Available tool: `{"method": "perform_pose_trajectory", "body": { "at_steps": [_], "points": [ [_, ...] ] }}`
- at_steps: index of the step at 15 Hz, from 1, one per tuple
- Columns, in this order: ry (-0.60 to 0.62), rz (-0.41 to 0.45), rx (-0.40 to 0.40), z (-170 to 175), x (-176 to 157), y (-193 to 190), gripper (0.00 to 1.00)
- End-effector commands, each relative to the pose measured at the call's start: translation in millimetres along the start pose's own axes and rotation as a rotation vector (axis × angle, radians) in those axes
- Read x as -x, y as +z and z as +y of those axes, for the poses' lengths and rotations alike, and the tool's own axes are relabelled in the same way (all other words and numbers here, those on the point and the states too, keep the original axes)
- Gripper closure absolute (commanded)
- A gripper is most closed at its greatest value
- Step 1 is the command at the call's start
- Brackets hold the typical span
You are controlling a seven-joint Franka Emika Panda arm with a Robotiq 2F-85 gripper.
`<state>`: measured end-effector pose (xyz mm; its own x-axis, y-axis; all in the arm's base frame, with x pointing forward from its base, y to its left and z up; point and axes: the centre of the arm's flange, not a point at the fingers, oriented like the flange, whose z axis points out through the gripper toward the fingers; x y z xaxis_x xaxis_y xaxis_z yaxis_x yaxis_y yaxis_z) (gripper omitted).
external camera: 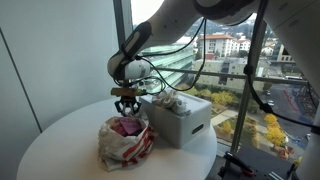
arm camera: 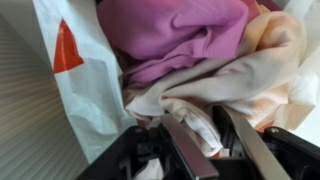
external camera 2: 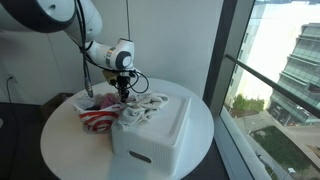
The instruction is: Put the clothes on the white storage box
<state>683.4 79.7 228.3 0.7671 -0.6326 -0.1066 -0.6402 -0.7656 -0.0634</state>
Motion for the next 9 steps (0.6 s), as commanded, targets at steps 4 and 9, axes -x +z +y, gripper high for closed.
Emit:
{"method": "perform_pose_trajectory", "body": {
  "at_steps": [4,9],
  "points": [
    [0.013,0.011,-0.076,-4.1,10.1,-42.8,1.00],
    [0.063,0.133,-0.145,7.5,24.4,-151.4,0.97]
  ]
}}
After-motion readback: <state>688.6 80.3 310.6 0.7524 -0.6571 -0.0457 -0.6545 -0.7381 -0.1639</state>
